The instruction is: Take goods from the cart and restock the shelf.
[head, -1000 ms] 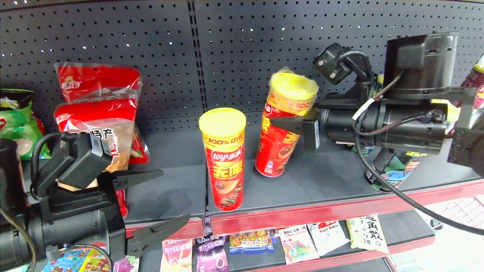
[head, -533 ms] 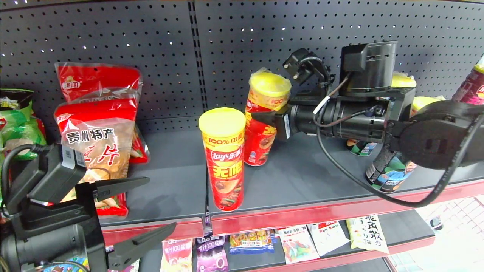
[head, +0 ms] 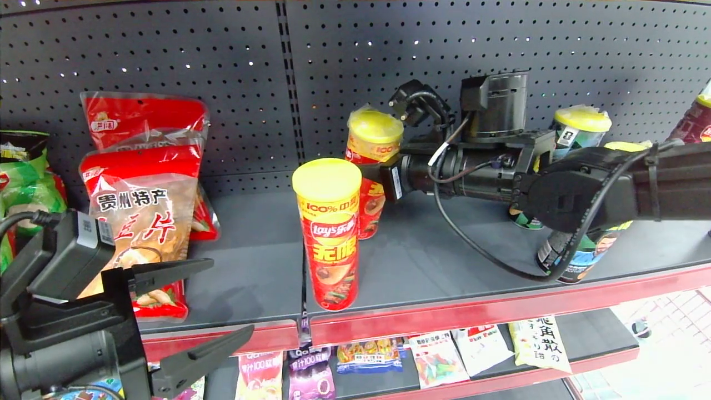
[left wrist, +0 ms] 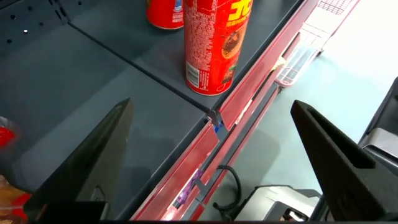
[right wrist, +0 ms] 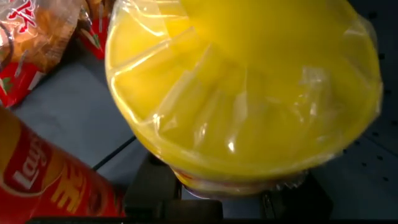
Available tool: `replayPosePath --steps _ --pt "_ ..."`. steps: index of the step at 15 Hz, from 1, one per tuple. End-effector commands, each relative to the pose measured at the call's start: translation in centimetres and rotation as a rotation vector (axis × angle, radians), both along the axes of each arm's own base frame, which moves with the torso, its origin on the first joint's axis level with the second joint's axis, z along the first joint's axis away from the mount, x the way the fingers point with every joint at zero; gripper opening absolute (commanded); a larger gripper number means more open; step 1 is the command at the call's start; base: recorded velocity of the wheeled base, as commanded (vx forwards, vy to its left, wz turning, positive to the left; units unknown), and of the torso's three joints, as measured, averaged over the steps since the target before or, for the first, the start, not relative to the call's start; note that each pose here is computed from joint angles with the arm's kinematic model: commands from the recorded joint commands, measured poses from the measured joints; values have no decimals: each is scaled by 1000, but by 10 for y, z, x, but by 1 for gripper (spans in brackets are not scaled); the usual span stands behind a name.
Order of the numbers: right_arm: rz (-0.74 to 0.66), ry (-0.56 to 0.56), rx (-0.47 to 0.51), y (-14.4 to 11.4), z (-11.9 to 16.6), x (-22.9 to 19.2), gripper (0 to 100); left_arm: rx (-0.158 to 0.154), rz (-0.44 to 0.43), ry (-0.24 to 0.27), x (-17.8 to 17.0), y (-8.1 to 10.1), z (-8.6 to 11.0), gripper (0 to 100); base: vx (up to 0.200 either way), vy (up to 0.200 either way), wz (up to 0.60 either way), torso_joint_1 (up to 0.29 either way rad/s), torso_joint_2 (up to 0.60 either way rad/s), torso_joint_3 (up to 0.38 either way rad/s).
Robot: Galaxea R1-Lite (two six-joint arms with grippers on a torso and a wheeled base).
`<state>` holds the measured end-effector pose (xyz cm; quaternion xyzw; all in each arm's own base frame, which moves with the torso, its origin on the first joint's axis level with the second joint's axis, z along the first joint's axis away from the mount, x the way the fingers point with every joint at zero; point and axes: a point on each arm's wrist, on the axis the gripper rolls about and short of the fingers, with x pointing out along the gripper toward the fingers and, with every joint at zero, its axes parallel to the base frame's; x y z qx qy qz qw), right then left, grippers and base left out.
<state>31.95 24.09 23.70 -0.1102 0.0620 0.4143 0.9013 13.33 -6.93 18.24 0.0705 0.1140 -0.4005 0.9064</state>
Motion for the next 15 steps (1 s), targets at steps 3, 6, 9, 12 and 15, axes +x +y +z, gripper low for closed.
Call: replayPosePath --steps 3,6,9,12,15 --pt "1 0 3 8 -4 8 0 0 0 0 0 0 0 100 0 0 0 0 0 0" --pt "12 -2 7 12 -4 8 0 0 0 0 0 0 0 100 0 0 0 0 0 0" --pt "26 3 3 18 -7 6 0 -1 0 -2 0 0 1 100 0 0 0 0 0 0" --pt "27 9 0 19 -9 6 0 0 0 0 0 0 0 100 0 0 0 0 0 0" --pt "26 17 2 19 -10 6 100 0 0 0 0 0 0 100 0 0 0 0 0 0"
